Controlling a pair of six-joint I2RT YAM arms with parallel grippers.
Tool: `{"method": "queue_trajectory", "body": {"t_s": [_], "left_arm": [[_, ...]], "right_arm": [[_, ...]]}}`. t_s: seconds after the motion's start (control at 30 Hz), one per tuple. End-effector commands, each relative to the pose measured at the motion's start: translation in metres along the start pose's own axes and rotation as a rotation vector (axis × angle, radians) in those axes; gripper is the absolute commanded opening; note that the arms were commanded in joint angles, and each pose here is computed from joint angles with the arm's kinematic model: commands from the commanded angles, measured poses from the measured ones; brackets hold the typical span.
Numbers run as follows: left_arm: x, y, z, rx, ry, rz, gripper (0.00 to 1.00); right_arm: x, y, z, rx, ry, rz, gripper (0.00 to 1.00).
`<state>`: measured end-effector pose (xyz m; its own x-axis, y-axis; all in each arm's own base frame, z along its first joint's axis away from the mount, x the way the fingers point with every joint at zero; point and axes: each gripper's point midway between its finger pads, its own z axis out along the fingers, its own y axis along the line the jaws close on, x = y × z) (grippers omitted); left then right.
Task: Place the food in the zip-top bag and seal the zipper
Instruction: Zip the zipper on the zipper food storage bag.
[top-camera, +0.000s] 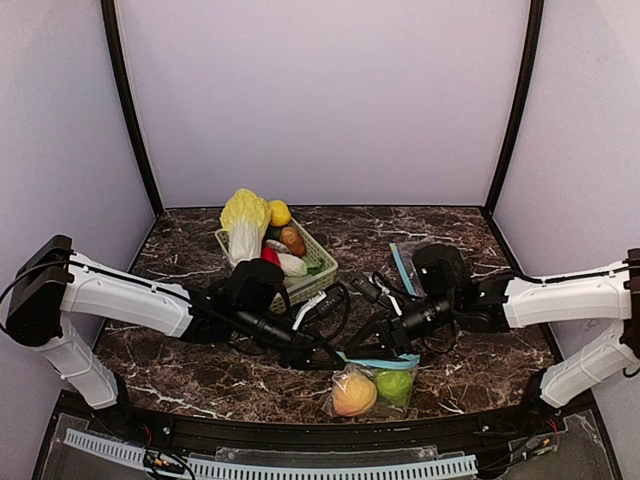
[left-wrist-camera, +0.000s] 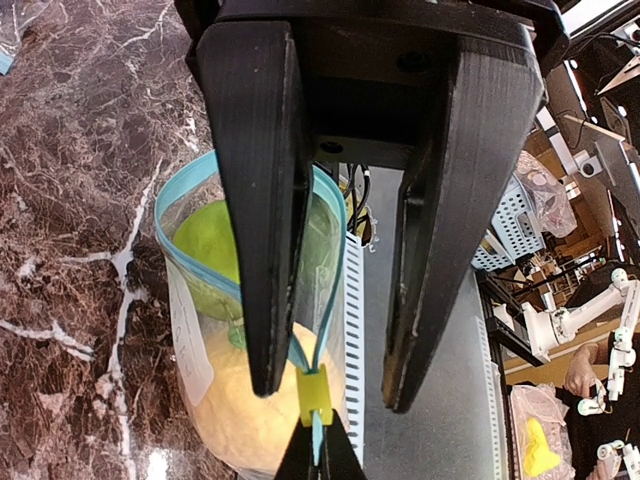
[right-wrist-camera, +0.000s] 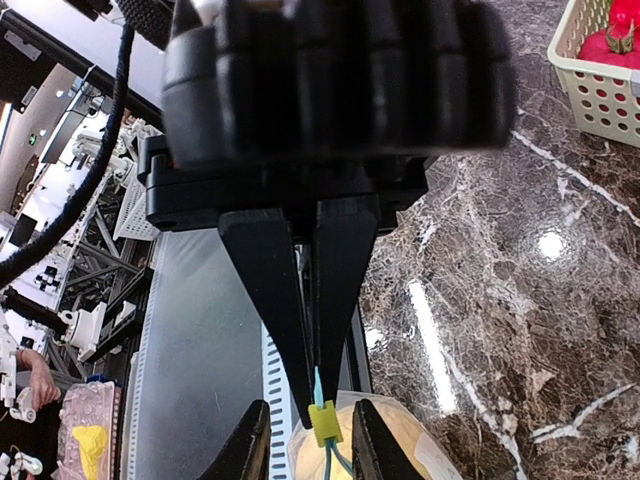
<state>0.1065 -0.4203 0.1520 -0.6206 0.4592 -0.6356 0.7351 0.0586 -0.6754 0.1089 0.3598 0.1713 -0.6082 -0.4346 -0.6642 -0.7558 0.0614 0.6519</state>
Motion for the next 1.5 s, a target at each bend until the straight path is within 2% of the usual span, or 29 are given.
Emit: {"method": "queue_trajectory", "body": {"t_s": [0.0,0.2,0.33,0.5,0.73,1.47], "left_arm": [[-0.013,-0.014,-0.004,0.02,-0.02,0.045,0.01],[-0.015,-0.014,-0.005,0.02,-0.028,0.051,0.01],[-0.014,-0.014,-0.005,0.019,-0.028,0.05,0.01],[-0.015,-0.014,-0.006,0.014,-0.035,0.053,0.01],[-0.016,-0.014,-0.008,0.007,-0.047,0.058,0.01],[-0.015,0.014,-0.034,-0.161,-0.065,0.025,0.01]], "right_arm": [[-0.006,0.013,0.005,-0.065,-0.009,-0.035,0.26],[-0.001,0.006,0.006,-0.046,-0.001,-0.019,0.26],[0.001,0.004,0.007,-0.039,-0.003,-0.012,0.14],[0.006,0.001,0.007,-0.03,0.001,0.003,0.11],[0.008,-0.001,0.004,-0.009,-0.002,0.011,0.0],[0.014,-0.01,-0.015,0.139,-0.016,0.006,0.0]]}}
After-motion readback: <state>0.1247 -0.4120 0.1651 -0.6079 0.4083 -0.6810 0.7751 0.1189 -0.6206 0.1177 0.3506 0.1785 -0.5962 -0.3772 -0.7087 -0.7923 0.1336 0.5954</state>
